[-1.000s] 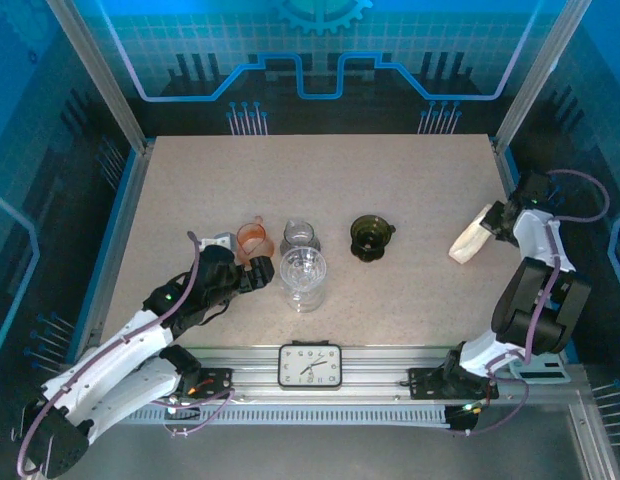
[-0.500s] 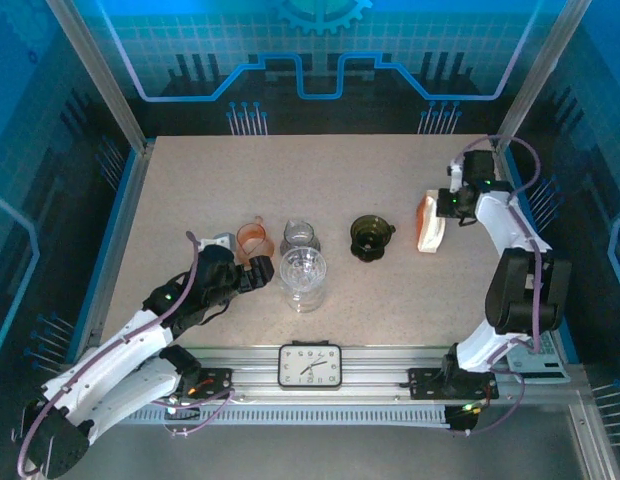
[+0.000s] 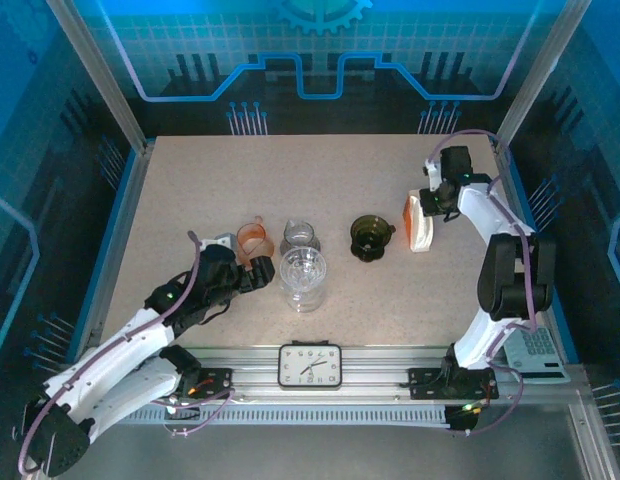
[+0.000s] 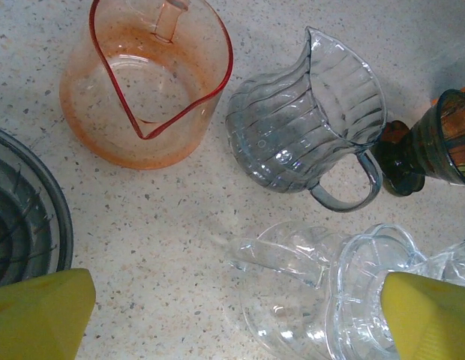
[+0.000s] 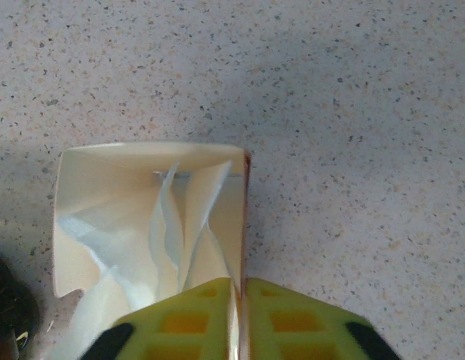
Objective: Place the coffee filter in the dripper
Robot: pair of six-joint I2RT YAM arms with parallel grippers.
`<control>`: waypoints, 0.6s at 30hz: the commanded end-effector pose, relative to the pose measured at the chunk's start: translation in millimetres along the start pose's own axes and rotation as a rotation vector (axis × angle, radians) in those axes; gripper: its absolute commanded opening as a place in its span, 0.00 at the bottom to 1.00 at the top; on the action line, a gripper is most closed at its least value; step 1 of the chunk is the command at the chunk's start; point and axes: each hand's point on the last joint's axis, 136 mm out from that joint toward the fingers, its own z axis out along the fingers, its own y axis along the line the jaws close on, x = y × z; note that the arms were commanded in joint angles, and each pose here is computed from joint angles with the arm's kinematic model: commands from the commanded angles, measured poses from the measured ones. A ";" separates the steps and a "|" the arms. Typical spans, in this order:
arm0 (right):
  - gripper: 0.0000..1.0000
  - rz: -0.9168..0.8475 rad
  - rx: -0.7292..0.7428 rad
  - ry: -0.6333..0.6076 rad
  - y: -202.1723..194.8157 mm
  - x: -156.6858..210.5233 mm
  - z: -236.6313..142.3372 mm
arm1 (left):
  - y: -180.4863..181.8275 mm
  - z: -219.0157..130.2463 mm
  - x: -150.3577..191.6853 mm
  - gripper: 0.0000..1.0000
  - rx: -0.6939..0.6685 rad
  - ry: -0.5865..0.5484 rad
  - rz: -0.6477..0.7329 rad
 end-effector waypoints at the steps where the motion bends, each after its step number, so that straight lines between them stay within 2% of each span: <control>1: 0.25 -0.015 0.018 -0.015 2.3 -5.2 0.4 | -0.6 1.7 2.6 0.99 0.005 0.023 -0.025; 5: 0.42 0.020 0.050 -0.055 -3.3 -7.8 -8.5 | -2.0 1.5 2.2 0.99 0.003 0.031 -0.027; 8: 0.48 0.056 0.076 -0.094 -8.1 -10.7 -19.4 | -3.6 0.7 0.8 0.99 0.003 0.032 -0.028; 14: 0.51 0.172 0.111 -0.180 -15.0 -13.4 -52.8 | -5.1 -1.8 -0.9 0.99 0.003 0.034 -0.033; 18: 0.51 0.272 0.094 -0.189 -0.2 -10.0 -71.6 | -4.1 -1.4 0.0 0.99 0.001 0.036 -0.042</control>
